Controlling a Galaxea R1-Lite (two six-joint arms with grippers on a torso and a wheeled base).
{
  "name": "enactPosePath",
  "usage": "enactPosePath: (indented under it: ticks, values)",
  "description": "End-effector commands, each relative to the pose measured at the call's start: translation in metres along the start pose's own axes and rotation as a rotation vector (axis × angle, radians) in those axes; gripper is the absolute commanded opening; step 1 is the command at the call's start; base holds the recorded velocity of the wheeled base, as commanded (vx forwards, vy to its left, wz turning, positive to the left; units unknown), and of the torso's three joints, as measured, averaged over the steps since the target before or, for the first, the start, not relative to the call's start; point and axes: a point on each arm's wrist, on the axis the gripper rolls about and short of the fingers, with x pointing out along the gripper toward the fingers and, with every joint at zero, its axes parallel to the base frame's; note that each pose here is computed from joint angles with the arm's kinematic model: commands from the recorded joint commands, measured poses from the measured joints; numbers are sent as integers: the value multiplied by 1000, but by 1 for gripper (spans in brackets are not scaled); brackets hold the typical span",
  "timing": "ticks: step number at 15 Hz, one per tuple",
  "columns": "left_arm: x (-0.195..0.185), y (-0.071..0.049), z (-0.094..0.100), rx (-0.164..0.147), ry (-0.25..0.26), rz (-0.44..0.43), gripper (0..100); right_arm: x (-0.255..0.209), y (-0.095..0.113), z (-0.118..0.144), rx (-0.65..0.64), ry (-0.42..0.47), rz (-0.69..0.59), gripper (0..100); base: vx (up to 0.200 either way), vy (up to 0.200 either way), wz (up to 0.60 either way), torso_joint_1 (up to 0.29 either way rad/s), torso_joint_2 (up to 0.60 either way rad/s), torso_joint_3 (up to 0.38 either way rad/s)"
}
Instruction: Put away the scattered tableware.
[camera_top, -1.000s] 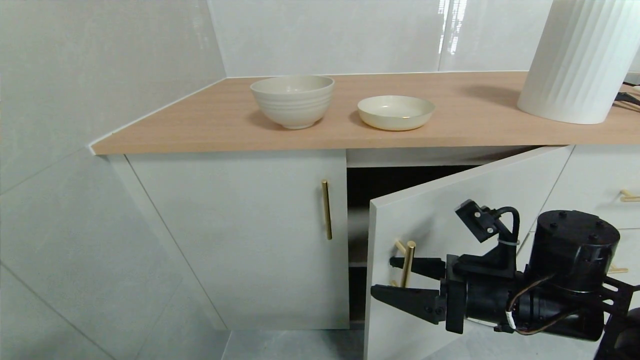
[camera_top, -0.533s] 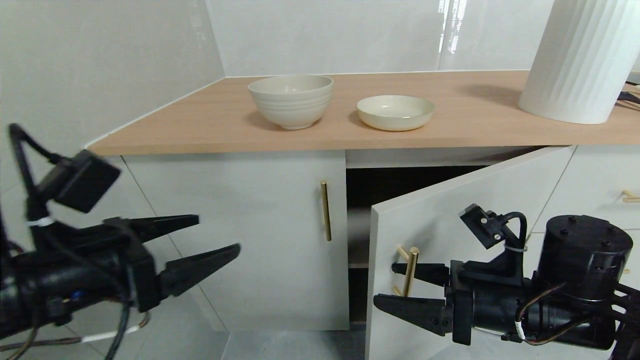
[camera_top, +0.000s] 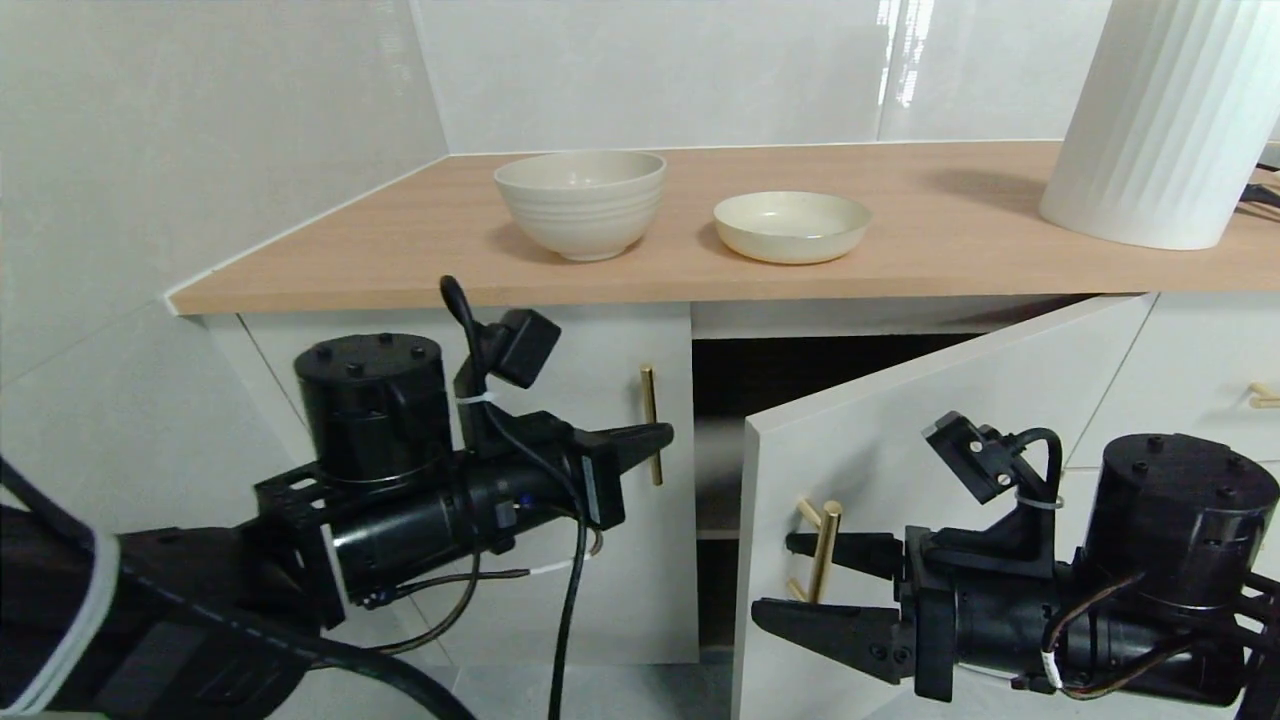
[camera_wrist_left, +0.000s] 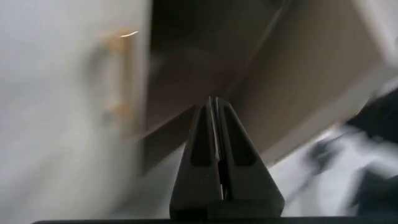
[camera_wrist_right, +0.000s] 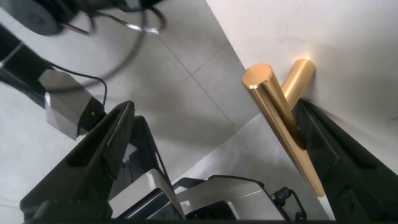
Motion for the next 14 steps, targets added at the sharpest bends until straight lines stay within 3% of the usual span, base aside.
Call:
enactPosePath:
  ticks: [1, 3, 6, 9, 14]
  values:
    - [34, 8, -25, -44, 86, -37, 0, -5, -1, 6, -10, -29, -16, 100, 0, 0, 0, 0, 0, 0]
    - [59, 15, -36, -49, 110, -76, 0, -9, -1, 6, -10, -36, -20, 100, 0, 0, 0, 0, 0, 0]
    - [77, 3, -37, -46, 105, -126, 0, -15, 2, 5, -13, -43, -33, 100, 0, 0, 0, 0, 0, 0]
    - [80, -11, -38, -86, 116, -176, 0, -26, 6, 2, -11, -89, -144, 100, 0, 0, 0, 0, 0, 0]
    - [73, -15, -34, -88, 115, -203, 0, -69, 17, -13, 15, -87, -267, 100, 0, 0, 0, 0, 0, 0]
